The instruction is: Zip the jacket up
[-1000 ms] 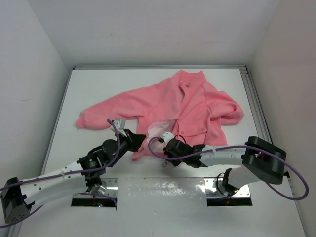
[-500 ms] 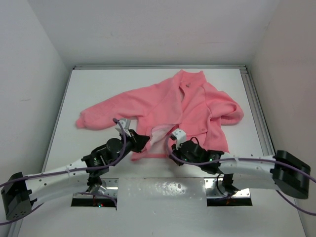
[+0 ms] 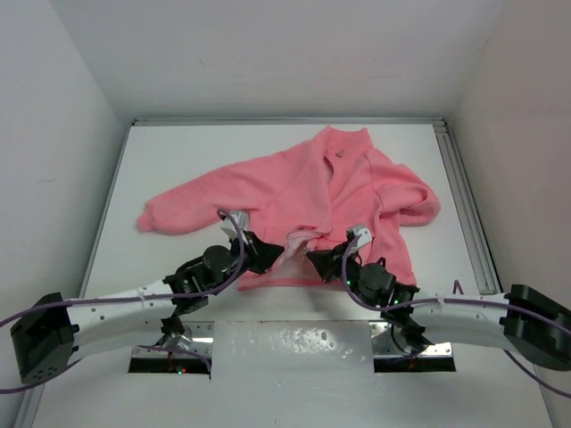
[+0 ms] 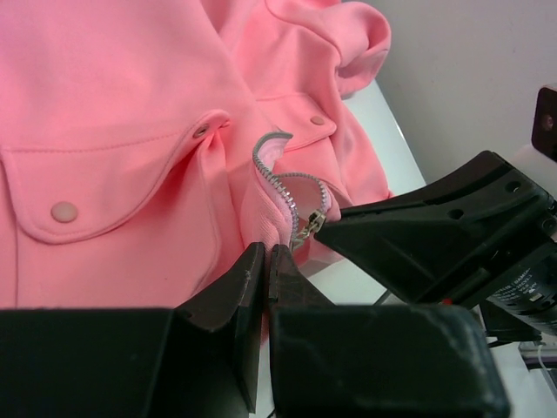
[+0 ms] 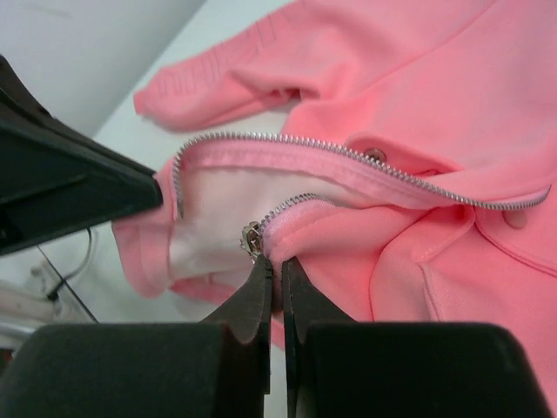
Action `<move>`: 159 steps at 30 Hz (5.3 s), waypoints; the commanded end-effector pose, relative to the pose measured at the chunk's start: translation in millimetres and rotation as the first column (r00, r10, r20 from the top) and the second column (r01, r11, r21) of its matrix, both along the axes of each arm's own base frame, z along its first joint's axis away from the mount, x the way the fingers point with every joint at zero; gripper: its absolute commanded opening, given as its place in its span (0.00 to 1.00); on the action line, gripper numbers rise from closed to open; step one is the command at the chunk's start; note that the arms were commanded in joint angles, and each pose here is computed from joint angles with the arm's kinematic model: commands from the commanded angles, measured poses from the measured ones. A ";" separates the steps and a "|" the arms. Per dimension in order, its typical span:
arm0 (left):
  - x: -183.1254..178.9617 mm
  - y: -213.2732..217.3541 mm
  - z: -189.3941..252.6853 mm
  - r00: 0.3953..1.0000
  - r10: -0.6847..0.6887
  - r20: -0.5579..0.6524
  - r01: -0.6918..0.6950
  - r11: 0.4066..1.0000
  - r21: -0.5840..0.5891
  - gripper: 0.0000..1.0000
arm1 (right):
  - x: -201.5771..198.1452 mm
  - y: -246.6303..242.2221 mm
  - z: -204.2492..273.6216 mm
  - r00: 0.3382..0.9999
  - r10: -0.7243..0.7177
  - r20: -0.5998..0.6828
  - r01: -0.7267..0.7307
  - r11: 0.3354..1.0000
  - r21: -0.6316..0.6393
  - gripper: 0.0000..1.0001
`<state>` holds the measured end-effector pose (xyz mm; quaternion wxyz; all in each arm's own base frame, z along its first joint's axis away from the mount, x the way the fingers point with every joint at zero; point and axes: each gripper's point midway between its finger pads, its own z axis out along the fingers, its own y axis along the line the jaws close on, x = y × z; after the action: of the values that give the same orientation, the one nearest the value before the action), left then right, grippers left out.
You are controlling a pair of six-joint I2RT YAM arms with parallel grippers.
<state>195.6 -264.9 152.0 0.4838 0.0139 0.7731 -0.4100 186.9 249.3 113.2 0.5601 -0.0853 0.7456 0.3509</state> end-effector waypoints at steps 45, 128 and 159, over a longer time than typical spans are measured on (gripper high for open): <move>10.7 -35.8 43.3 0.988 -0.075 0.134 0.093 0.987 -0.132 0.00 | -8.0 16.5 49.6 0.998 0.056 0.016 -0.058 0.965 0.254 0.00; -37.0 -38.7 -2.4 0.948 -0.319 0.014 0.319 0.948 -0.013 0.00 | -9.2 25.3 80.4 0.995 0.096 -0.021 -0.094 0.991 0.098 0.00; -23.9 -25.3 -30.2 0.968 -0.224 -0.110 0.240 0.958 0.160 0.00 | -10.2 41.8 101.8 0.982 0.159 -0.100 -0.161 0.987 -0.018 0.00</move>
<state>173.9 -292.5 141.0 0.4224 0.1193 0.7907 -0.4268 173.9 269.7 143.4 0.4599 -0.1645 0.8172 0.3059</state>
